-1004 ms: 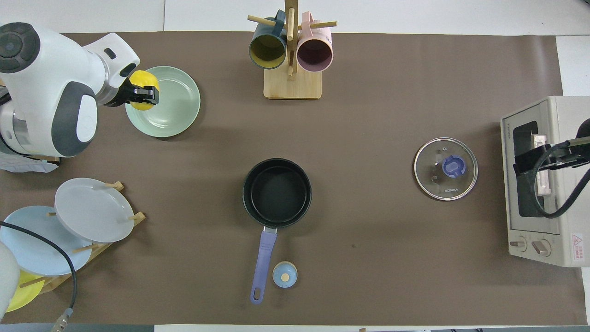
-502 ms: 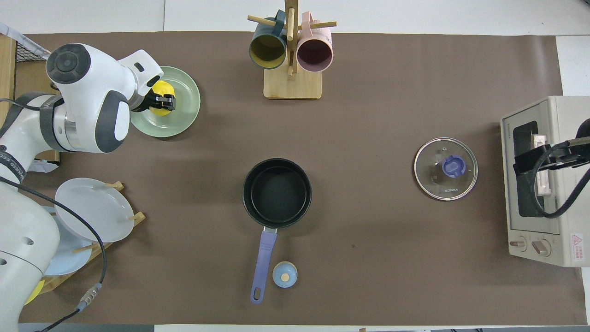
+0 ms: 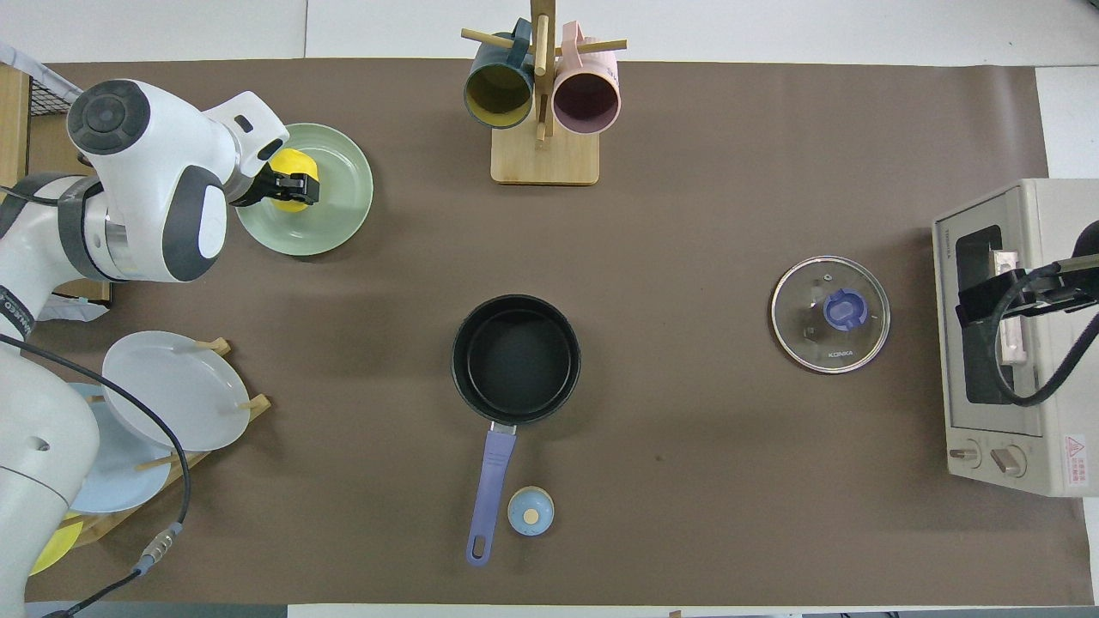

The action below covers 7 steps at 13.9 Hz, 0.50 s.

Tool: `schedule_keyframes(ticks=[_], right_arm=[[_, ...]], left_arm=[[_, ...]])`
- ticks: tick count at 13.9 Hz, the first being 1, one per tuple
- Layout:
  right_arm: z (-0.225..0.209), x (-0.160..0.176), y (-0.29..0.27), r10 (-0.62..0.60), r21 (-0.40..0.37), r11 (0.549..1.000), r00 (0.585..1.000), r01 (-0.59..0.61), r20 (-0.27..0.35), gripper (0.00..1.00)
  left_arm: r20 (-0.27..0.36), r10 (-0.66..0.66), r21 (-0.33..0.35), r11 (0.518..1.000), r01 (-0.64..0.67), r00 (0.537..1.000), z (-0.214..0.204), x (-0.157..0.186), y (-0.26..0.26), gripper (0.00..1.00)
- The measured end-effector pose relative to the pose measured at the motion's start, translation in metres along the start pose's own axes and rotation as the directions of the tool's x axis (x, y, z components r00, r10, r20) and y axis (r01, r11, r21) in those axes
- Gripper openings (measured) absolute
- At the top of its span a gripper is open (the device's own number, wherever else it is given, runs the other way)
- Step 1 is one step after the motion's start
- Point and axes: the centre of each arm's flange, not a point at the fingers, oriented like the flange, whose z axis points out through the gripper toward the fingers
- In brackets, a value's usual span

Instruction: Transfer potato from pot to plate

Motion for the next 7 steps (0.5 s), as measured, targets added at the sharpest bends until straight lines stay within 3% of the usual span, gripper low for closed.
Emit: schedule_keyframes(ticks=[2,5,7], right_arm=[[0.000,0.000,0.000,0.000,0.000,1.000,1.000,0.000,0.000,1.00],[0.000,0.000,0.000,0.000,0.000,1.000,1.000,0.000,0.000,1.00],[0.000,0.000,0.000,0.000,0.000,1.000,1.000,0.000,0.000,1.00]], left_arm=[[-0.029,-0.006,0.001,1.000,0.006,1.000,-0.020,0.006,-0.004,1.00],[-0.036,-0.035,0.002,0.999,0.035,0.999,-0.096,0.005,-0.013,1.00],[-0.006,-0.055,0.006,0.998,0.055,0.998,-0.159,-0.013,-0.020,1.00]])
